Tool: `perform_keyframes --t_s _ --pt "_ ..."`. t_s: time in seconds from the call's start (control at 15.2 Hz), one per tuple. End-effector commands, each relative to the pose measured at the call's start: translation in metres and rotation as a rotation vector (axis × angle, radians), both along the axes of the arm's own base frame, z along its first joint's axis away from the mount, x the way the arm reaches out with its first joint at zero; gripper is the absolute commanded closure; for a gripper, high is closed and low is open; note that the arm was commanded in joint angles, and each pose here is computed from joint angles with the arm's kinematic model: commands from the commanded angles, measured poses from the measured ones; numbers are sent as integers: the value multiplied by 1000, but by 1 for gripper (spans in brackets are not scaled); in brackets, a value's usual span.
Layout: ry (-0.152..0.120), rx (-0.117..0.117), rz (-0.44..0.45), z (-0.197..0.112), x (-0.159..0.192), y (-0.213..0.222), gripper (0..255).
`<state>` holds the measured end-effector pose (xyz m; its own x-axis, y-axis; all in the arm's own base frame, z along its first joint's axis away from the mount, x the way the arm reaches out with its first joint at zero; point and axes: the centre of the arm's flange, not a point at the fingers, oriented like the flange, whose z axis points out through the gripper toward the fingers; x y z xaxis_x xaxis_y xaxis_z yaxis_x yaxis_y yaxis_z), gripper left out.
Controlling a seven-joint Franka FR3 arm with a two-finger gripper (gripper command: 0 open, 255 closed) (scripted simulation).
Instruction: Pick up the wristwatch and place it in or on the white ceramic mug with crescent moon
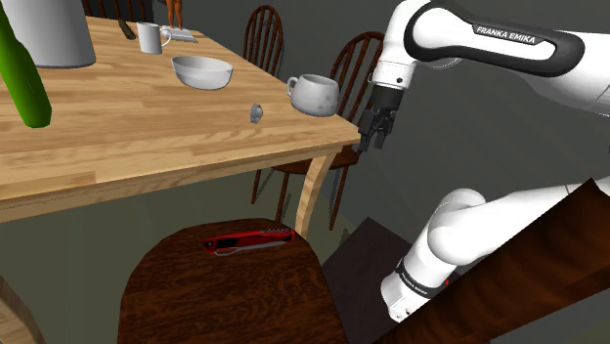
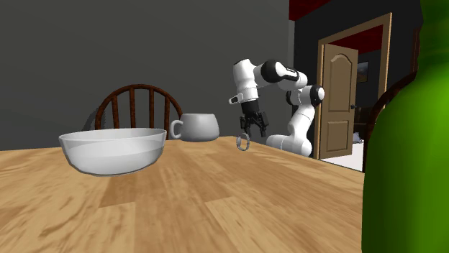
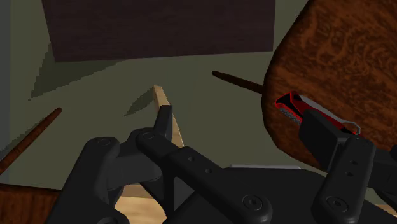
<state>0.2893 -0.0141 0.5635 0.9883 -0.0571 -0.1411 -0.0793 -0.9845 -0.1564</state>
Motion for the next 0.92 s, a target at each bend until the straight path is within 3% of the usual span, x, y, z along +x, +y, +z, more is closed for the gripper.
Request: perform_keyframes --t_s 0.0,0.86 --pt "0 0 0 0 0 0 0" --pt "-91 -150 32 36 127 116 0"
